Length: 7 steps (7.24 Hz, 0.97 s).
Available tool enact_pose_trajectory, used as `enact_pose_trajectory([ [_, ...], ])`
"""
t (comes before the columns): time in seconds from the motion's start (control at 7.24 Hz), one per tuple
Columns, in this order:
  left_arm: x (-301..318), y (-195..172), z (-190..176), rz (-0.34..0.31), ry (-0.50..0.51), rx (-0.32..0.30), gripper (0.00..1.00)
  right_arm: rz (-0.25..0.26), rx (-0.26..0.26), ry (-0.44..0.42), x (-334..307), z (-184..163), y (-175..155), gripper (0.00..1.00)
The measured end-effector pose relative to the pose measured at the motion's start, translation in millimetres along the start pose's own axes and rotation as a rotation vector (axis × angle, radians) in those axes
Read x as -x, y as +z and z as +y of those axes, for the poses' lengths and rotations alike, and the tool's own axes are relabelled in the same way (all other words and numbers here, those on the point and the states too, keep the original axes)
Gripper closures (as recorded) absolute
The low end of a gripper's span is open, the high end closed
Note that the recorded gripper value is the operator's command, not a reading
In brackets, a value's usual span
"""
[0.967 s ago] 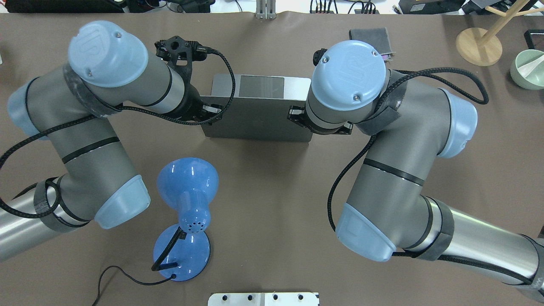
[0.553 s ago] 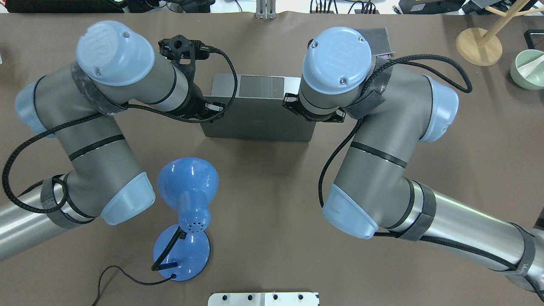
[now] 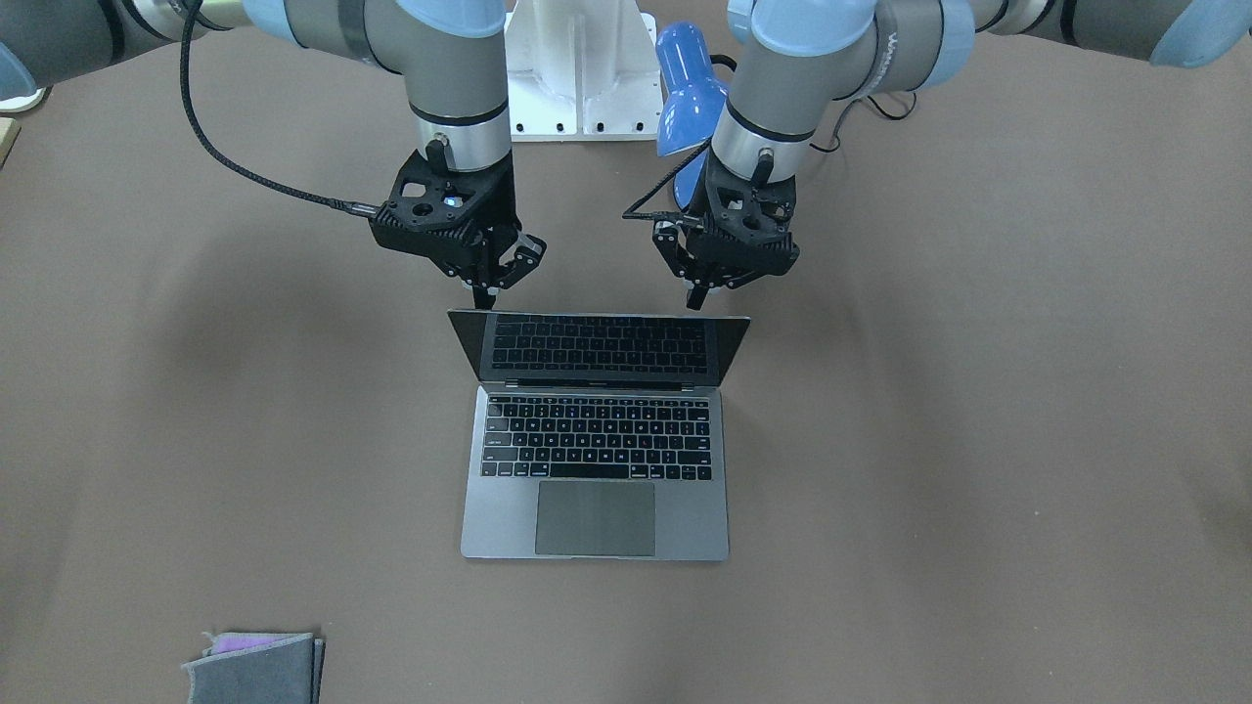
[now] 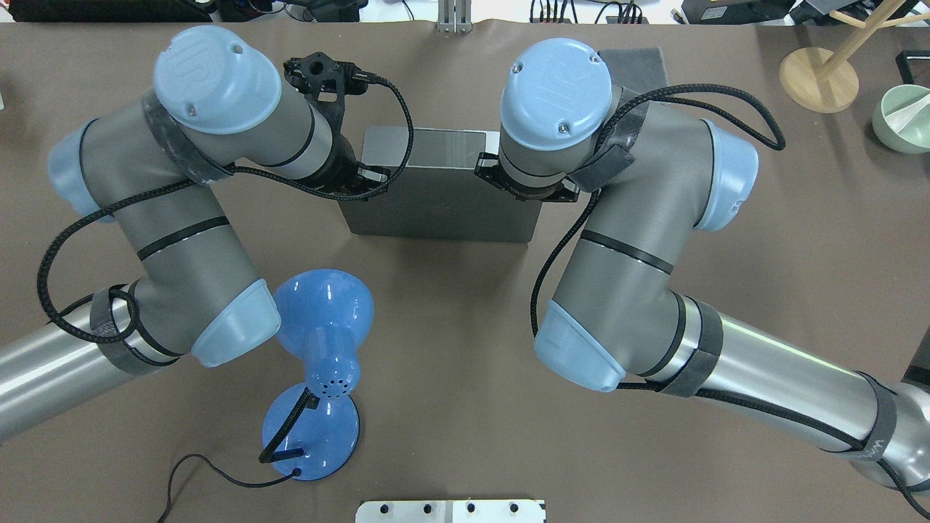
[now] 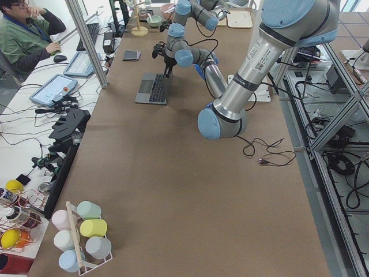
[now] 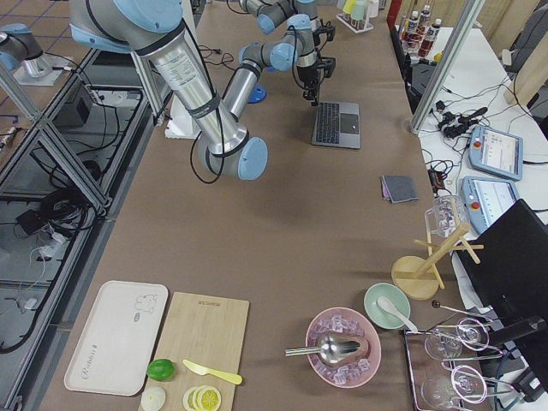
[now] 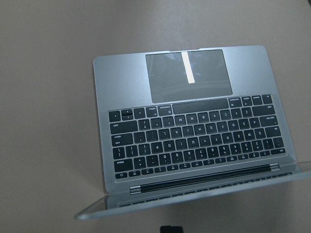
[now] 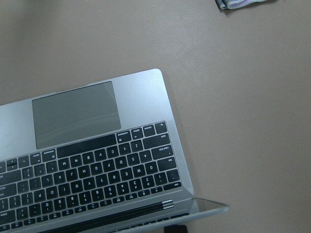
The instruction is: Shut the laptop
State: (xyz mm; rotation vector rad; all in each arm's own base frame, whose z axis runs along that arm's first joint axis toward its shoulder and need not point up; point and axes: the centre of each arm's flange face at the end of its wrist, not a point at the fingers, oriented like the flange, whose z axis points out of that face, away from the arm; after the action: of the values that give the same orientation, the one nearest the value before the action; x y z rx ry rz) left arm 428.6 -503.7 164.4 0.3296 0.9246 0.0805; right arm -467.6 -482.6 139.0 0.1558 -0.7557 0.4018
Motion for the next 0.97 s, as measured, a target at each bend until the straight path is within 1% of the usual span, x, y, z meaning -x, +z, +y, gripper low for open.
enact_pose_trajectory([
  [0.41, 1, 8, -36, -0.029, 0.002, -0.015, 1.0, 0.0, -0.018, 0.011, 3, -22, 20, 1.0],
  [0.97, 13, 33, -72, -0.057, 0.003, -0.025, 1.0, 0.011, -0.033, 0.023, 16, -46, 37, 1.0],
])
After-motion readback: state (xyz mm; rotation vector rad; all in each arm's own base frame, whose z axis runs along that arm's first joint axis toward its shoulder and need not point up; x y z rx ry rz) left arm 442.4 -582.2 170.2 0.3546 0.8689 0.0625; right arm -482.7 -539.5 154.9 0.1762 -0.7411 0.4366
